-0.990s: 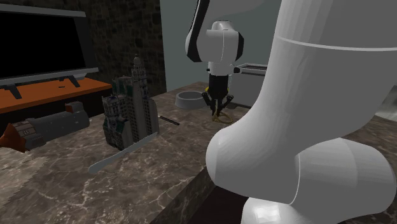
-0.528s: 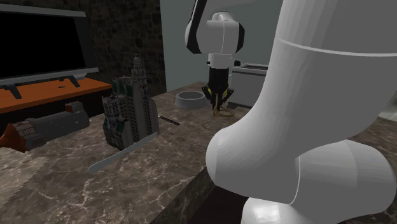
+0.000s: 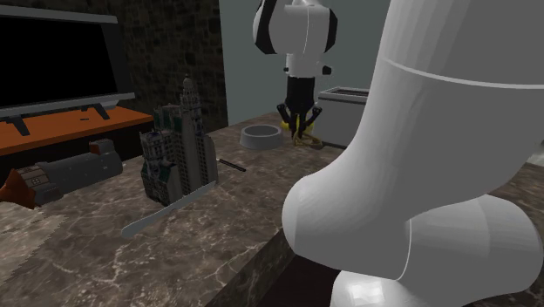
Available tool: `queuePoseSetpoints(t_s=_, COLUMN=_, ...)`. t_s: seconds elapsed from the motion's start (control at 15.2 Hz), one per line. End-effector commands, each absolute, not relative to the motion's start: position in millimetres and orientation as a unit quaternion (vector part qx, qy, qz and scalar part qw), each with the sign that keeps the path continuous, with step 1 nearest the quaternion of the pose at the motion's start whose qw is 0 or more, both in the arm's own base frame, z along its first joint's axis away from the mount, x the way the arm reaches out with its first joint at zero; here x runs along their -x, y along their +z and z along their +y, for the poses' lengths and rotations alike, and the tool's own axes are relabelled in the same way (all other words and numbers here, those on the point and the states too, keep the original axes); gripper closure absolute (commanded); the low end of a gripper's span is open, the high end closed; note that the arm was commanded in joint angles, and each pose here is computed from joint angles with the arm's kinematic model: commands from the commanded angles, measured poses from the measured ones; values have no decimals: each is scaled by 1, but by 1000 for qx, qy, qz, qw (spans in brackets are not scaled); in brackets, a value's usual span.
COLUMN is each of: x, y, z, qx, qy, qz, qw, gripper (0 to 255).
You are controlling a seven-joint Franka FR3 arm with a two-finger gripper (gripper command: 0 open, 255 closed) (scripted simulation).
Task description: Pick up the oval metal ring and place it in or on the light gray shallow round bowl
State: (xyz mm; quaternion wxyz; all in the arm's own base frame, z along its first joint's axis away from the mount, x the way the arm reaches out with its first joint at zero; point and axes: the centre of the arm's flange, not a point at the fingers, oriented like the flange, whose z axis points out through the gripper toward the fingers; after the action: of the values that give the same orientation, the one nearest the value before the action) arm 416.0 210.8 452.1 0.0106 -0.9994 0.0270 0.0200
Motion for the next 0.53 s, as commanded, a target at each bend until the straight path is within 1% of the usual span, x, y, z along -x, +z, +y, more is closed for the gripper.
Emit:
queuePoseSetpoints(t_s=0.0, x=-415, y=462, z=211, qx=999, qy=20, qz=27, qw=11, gripper=255)
queuePoseSetpoints(t_s=0.46, x=-415, y=499, z=211, qx=999, qy=20, qz=27, qw=11, gripper=255)
